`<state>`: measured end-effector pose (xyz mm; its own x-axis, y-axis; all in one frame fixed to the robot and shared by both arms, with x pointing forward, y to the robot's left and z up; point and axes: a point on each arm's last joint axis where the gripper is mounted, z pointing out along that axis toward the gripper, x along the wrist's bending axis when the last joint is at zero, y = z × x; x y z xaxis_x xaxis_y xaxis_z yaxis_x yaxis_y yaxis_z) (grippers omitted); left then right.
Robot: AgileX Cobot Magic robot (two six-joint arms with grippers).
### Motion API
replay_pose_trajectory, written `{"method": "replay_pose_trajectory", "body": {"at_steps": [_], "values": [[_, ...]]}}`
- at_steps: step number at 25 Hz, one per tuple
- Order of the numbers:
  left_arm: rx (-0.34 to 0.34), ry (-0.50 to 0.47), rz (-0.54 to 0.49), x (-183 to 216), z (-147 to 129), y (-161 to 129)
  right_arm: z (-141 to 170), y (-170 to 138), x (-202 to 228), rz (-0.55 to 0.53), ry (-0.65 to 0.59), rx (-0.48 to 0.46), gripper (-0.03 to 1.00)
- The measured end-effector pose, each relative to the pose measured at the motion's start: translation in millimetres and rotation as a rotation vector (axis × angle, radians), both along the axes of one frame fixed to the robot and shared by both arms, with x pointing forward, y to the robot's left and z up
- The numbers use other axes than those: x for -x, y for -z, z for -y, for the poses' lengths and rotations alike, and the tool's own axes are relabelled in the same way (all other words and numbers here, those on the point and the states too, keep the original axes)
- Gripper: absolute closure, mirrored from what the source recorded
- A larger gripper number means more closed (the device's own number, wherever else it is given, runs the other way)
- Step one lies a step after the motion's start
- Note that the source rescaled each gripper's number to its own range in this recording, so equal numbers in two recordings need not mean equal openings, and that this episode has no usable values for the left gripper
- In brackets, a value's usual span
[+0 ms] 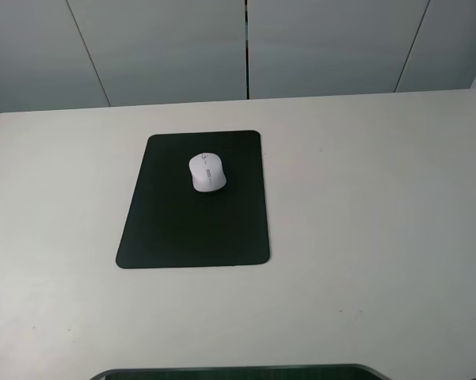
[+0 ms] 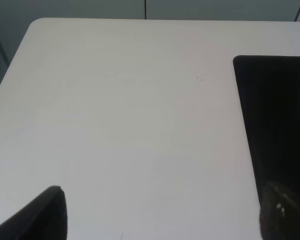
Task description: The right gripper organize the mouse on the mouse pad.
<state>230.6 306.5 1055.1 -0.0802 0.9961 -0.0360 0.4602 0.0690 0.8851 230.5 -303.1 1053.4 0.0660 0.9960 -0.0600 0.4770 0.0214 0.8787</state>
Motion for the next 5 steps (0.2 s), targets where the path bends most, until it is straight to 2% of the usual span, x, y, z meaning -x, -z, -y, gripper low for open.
{"method": "replay_pose_trajectory", "body": {"at_steps": [5], "values": [[-0.001, -0.001, 0.000, 0.0, -0.1, 0.0, 0.0, 0.0, 0.0, 0.000, 0.000, 0.000, -0.03]]}}
